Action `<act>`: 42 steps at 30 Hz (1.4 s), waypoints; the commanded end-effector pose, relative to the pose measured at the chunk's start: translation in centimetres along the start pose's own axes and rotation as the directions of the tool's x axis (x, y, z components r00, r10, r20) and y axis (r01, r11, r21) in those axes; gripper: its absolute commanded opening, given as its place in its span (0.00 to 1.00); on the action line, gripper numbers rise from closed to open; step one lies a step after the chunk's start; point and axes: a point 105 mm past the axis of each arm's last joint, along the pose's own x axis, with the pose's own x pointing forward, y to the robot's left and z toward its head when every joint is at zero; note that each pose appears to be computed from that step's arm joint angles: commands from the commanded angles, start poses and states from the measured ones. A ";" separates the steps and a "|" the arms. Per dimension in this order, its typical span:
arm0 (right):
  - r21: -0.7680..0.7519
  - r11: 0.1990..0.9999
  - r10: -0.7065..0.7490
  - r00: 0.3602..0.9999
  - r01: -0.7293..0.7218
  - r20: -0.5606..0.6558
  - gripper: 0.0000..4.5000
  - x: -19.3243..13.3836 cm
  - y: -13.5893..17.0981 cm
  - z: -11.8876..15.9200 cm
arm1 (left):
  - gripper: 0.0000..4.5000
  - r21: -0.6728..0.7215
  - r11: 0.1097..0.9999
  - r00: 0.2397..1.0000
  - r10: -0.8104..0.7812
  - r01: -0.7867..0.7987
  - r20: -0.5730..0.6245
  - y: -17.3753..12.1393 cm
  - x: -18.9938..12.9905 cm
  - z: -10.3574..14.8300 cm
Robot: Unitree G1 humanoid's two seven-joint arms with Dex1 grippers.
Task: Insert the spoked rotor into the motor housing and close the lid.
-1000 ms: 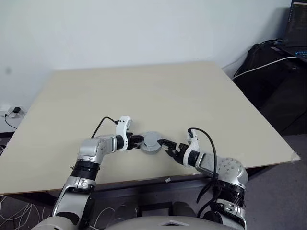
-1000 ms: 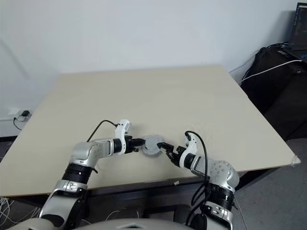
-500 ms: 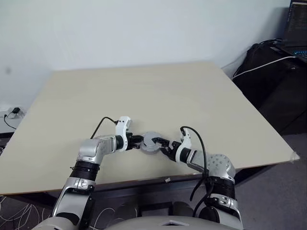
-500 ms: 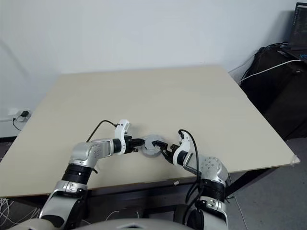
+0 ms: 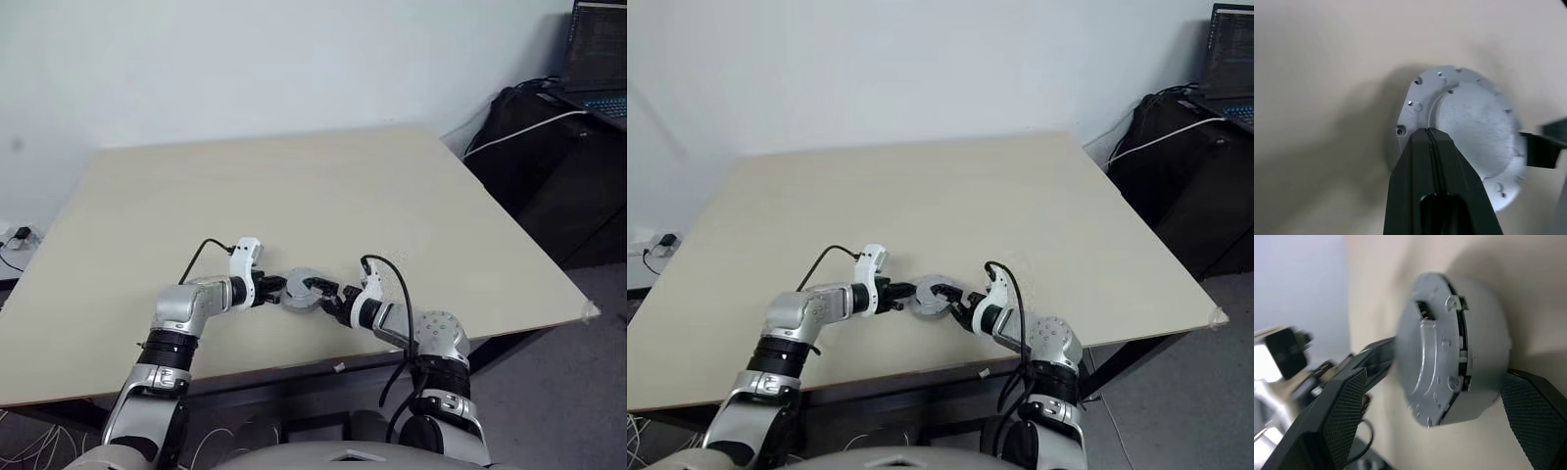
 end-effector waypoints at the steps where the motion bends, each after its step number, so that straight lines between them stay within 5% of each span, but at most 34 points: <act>1: -0.140 0.980 0.136 0.990 -0.141 -0.047 0.99 1.6 3.7 -2.1 | 0.00 -0.021 0.999 0.997 -0.050 0.048 -0.065 -1.3 0.9 -1.7; 18: -0.054 0.992 0.113 0.993 -0.115 -0.046 0.99 1.9 2.6 -2.4 | 0.00 -0.024 0.999 0.997 -0.045 0.043 -0.061 -1.3 0.8 -2.0; 21: -0.015 0.990 0.140 0.990 -0.140 -0.029 0.87 1.9 2.9 -2.2 | 0.00 -0.022 0.999 0.997 -0.048 0.047 -0.061 -1.4 0.8 -1.9; 29: 0.025 0.980 0.200 0.980 -0.200 -0.012 0.30 1.5 4.2 -1.9 | 0.00 -0.026 0.999 0.997 -0.046 0.044 -0.060 -1.3 0.8 -2.0; 42: 0.030 0.989 0.149 0.988 -0.148 -0.028 0.28 1.4 3.6 -2.3 | 0.00 -0.030 0.998 0.998 -0.057 0.056 -0.030 -1.6 0.6 -1.6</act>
